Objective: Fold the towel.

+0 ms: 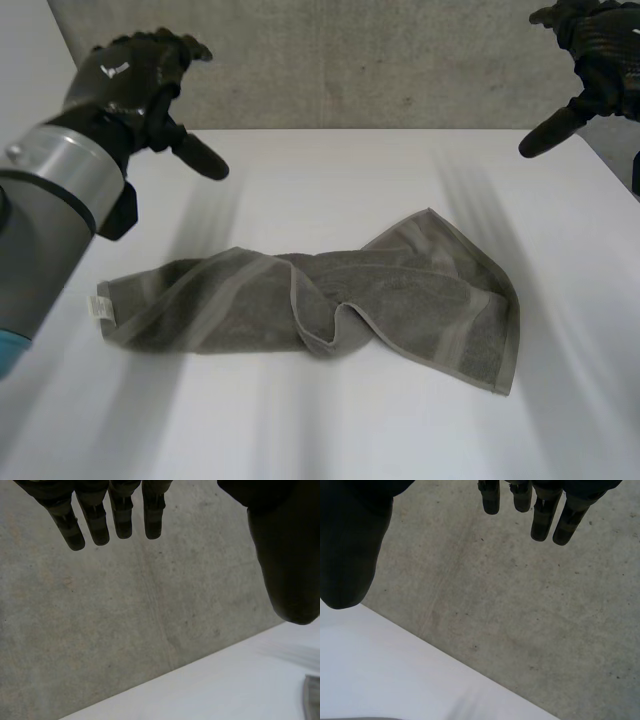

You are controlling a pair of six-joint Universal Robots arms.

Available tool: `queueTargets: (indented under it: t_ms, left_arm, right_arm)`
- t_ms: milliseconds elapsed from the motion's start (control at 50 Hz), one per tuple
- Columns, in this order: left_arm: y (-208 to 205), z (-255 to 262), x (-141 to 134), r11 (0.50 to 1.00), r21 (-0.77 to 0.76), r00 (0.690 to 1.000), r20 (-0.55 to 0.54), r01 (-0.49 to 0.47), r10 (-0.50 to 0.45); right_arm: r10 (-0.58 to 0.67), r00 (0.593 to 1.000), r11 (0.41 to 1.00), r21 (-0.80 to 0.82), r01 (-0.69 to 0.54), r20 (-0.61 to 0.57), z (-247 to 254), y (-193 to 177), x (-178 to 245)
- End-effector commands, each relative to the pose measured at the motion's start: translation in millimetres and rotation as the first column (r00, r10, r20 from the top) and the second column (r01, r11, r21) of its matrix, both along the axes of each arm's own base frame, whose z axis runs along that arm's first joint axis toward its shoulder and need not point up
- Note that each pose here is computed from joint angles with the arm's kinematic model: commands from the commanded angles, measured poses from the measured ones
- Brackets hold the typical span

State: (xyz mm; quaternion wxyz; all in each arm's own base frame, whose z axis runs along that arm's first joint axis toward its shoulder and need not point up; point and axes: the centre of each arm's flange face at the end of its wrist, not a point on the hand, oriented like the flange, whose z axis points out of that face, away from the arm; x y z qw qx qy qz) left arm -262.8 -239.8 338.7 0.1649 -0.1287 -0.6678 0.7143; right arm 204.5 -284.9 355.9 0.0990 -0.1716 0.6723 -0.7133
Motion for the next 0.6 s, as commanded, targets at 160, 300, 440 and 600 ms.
queueTargets:
  t_ms: [160, 300, 440, 600]
  left_arm:
    - [2.9, 6.9, 2.6, 0.999, 0.052, 1.0, -0.015, -0.009, 0.009]
    - [0.8, 4.6, 4.1, 0.998, 0.057, 1.0, -0.012, -0.018, 0.019]
    - [-0.6, 3.7, 5.5, 0.998, 0.06, 1.0, -0.011, -0.023, 0.023]
    - [-0.1, 2.4, 5.6, 0.998, 0.063, 1.0, -0.009, -0.021, 0.022]
  right_arm:
    - [0.0, 1.0, 0.998, 0.058, -0.001, 0.009, -5.0, 3.4, -0.1]
    - [-0.022, 0.998, 0.997, 0.078, 0.018, 0.054, -6.2, 0.7, -2.6]
    - [-0.026, 0.998, 0.997, 0.08, 0.021, 0.058, -6.2, 0.5, -3.6]
    - [-0.029, 0.998, 0.997, 0.078, 0.024, 0.057, -5.7, 2.2, -3.1]
